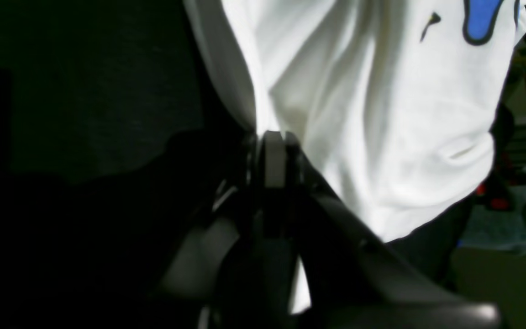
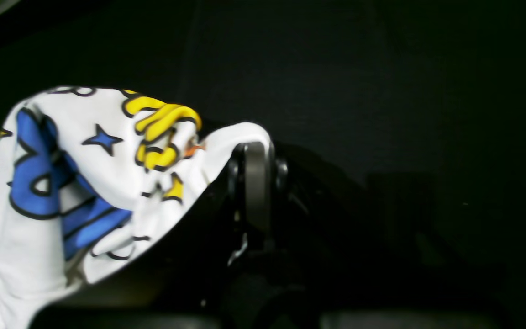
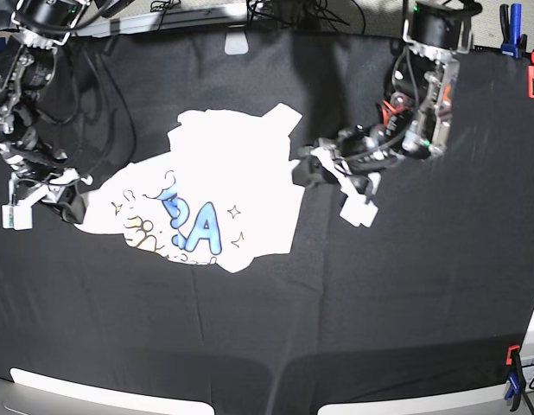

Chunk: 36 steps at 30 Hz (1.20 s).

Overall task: Layout the t-shirt on the table in an organized manner, then fold the t-shirt properly
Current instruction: 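Lift the shirt with both grippers and stretch it between them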

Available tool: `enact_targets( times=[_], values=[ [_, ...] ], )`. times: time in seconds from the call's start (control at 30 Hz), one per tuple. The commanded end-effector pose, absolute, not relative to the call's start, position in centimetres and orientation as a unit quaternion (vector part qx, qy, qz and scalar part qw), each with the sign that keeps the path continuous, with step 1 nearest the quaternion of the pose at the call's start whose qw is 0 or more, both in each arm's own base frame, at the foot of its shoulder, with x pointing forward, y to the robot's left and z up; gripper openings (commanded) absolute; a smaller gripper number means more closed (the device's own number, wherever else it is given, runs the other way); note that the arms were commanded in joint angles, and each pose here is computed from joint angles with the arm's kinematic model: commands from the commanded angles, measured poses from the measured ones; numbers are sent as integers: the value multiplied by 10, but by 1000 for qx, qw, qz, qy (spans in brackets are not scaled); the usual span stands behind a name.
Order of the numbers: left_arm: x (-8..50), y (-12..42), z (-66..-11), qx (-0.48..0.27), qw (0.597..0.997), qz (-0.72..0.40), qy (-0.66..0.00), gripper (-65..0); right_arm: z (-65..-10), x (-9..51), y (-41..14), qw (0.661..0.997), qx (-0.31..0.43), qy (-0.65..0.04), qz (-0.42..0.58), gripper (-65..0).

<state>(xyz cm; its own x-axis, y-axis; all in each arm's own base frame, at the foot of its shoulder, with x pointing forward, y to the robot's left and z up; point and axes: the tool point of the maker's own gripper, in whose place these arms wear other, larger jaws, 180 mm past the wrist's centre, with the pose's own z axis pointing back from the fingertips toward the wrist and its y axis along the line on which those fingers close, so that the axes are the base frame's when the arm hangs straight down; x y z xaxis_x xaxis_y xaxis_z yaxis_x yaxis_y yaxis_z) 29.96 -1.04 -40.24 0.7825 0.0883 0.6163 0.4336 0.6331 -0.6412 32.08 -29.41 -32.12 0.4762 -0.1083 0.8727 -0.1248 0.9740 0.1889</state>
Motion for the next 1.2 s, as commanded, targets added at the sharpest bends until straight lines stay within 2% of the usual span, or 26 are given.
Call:
enact_targets(
  times=[0.0, 0.37, 0.73, 0.97, 1.1, 1.17],
  values=[
    [316, -4, -386, -414, 837, -106, -341, -650, -299, 328, -303, 835, 106, -539, 13, -650],
    [358, 62, -364, -375, 853, -60, -358, -650, -268, 323, -353, 831, 46, -555, 12, -650],
    [395, 60, -310, -376, 845, -121, -360, -650, -214, 328, -399, 824, -28, -563, 54, -650],
    [426, 81, -244, -326, 825, -168, -431, -650, -158, 345, -426, 824, -83, -556, 70, -650],
    [429, 107, -234, -289, 829, -177, -445, -650, -126, 353, -434, 815, -97, -568, 63, -650],
    [428, 116, -234, -280, 833, -177, -444, -650, -114, 358, -428, 805, -79, -584, 63, -650]
  ],
)
